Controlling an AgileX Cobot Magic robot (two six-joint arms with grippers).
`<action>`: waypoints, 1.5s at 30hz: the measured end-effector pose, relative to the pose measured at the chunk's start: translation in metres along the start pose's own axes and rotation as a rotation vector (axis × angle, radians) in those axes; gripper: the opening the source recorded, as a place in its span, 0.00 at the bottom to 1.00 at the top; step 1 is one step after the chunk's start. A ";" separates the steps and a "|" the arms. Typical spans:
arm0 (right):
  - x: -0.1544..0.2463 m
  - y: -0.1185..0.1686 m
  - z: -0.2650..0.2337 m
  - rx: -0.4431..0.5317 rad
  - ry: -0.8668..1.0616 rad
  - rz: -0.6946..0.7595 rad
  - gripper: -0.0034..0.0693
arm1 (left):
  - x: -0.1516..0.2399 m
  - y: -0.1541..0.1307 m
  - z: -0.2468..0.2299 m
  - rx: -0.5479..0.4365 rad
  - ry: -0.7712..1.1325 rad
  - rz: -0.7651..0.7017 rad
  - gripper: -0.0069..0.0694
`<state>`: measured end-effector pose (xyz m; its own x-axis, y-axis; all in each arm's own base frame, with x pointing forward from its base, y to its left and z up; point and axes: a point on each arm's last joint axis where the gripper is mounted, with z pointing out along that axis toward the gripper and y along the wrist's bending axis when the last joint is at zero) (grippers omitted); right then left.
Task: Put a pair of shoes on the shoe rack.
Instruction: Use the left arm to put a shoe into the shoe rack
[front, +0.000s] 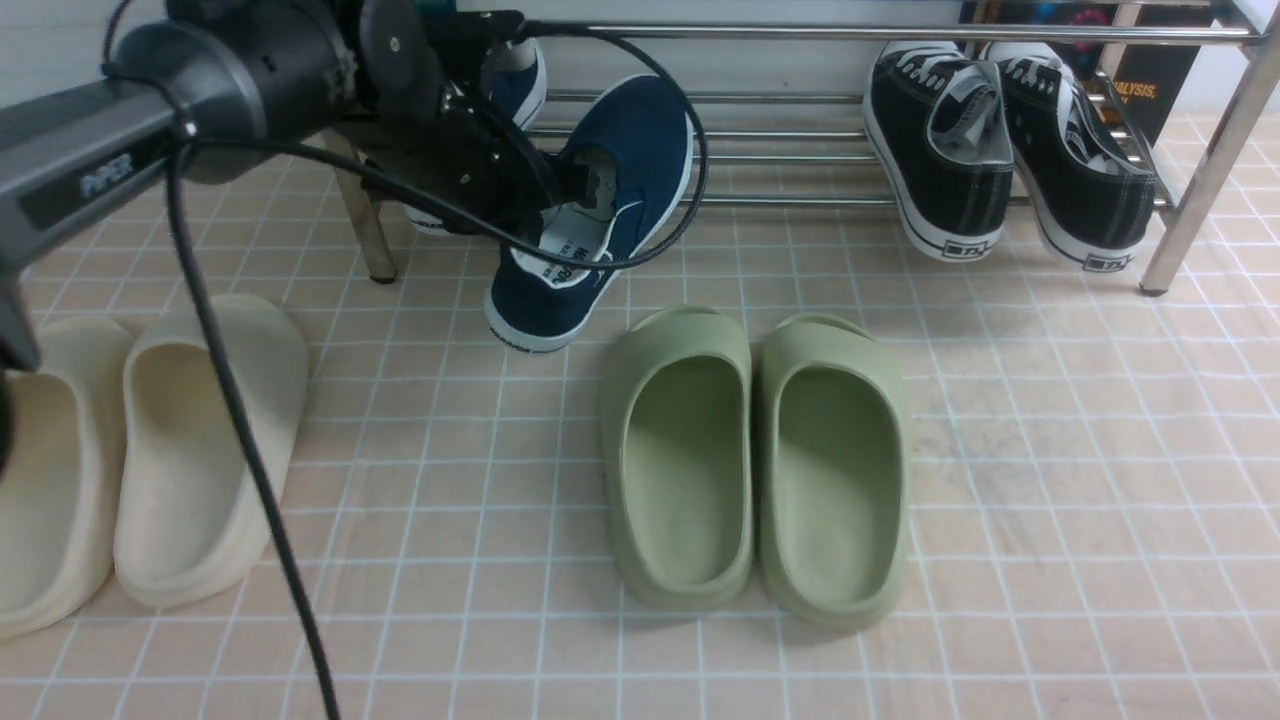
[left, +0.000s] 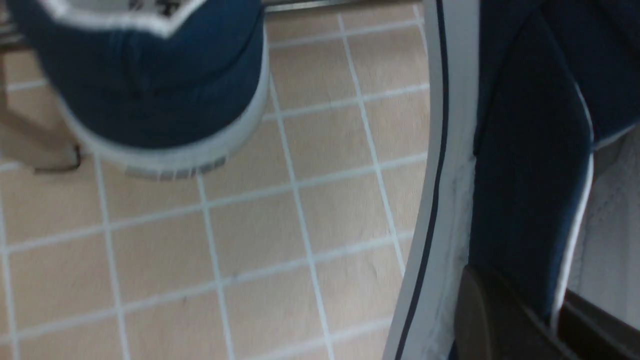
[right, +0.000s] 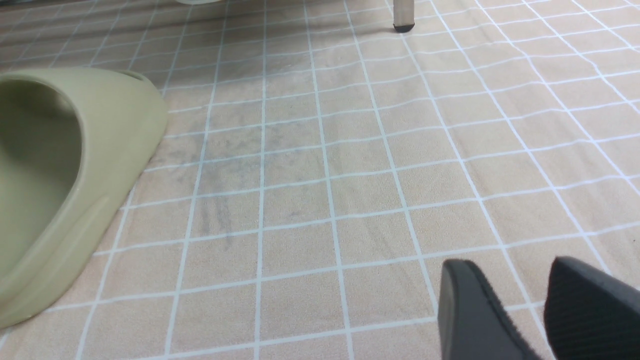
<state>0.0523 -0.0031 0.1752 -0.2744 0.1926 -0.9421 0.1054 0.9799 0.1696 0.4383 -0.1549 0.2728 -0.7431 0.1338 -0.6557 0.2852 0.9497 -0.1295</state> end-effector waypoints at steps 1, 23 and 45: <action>0.000 0.000 0.000 0.000 0.000 0.000 0.38 | -0.004 0.000 0.005 0.000 -0.009 -0.004 0.13; 0.000 0.000 0.000 0.000 0.000 0.000 0.38 | -0.046 0.005 0.050 -0.022 -0.261 -0.142 0.40; 0.000 0.000 0.000 0.000 0.000 0.000 0.38 | -0.031 0.004 0.054 -0.021 -0.088 -0.194 0.37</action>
<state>0.0523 -0.0031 0.1752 -0.2744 0.1926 -0.9421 0.1054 0.9799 0.1696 0.4952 -0.1703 0.2520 -0.7266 -0.0767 -0.6828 0.1286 0.9610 -0.2448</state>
